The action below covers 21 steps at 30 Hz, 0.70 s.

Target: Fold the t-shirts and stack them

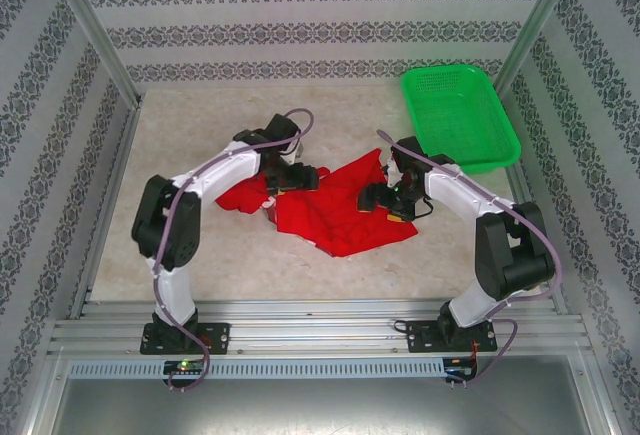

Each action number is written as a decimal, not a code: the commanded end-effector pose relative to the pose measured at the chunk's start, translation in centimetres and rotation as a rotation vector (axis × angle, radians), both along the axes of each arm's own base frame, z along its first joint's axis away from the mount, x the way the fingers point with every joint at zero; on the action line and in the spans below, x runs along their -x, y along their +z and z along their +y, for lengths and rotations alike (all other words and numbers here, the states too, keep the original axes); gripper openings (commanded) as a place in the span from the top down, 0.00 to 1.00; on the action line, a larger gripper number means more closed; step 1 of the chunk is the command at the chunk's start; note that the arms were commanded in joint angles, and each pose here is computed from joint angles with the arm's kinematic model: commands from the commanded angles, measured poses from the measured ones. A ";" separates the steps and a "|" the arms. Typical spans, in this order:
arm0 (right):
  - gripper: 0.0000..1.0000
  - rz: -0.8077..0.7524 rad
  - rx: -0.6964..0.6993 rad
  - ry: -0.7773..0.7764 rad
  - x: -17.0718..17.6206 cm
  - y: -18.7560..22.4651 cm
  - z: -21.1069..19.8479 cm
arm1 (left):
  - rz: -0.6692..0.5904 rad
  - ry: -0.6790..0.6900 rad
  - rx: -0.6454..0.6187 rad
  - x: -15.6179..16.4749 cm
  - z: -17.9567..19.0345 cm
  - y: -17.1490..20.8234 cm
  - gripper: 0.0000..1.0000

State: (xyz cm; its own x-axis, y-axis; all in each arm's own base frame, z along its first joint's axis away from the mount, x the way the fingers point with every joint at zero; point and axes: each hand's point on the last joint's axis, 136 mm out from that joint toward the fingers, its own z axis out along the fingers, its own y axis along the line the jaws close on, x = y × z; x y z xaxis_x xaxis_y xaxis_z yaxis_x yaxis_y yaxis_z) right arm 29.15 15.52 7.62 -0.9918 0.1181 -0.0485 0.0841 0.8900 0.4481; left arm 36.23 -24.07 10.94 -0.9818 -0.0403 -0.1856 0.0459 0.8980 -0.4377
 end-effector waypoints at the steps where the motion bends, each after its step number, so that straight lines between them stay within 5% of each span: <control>1: 0.16 0.009 0.005 0.007 0.5 -0.1 -0.6 | -0.070 0.107 0.119 1.5 0.9 4.6 0.20; 3: 0.16 0.009 0.002 0.009 0.5 -0.1 -0.6 | -0.079 0.186 0.140 3.1 2.6 5.2 0.10; 6: 0.16 0.010 0.004 0.011 0.4 -0.2 -0.8 | -0.055 0.291 0.186 6.1 4.3 4.8 0.08; 13: 0.15 0.008 -0.017 0.024 0.3 0.3 -0.6 | -0.017 0.540 0.342 10.1 6.5 1.1 0.10; 21: 0.15 -0.016 -0.041 0.043 0.2 1.3 -0.3 | -0.015 0.659 0.402 12.7 8.4 -1.1 0.19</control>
State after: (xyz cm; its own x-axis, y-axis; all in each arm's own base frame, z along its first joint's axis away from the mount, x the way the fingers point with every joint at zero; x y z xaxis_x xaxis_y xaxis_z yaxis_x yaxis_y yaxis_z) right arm 28.99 15.36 7.78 -0.9948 0.0900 -0.0472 0.0577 0.8824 0.4670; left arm 22.31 -15.94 8.49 -0.7943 -0.6060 -0.0430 -0.4238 0.6034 -0.6755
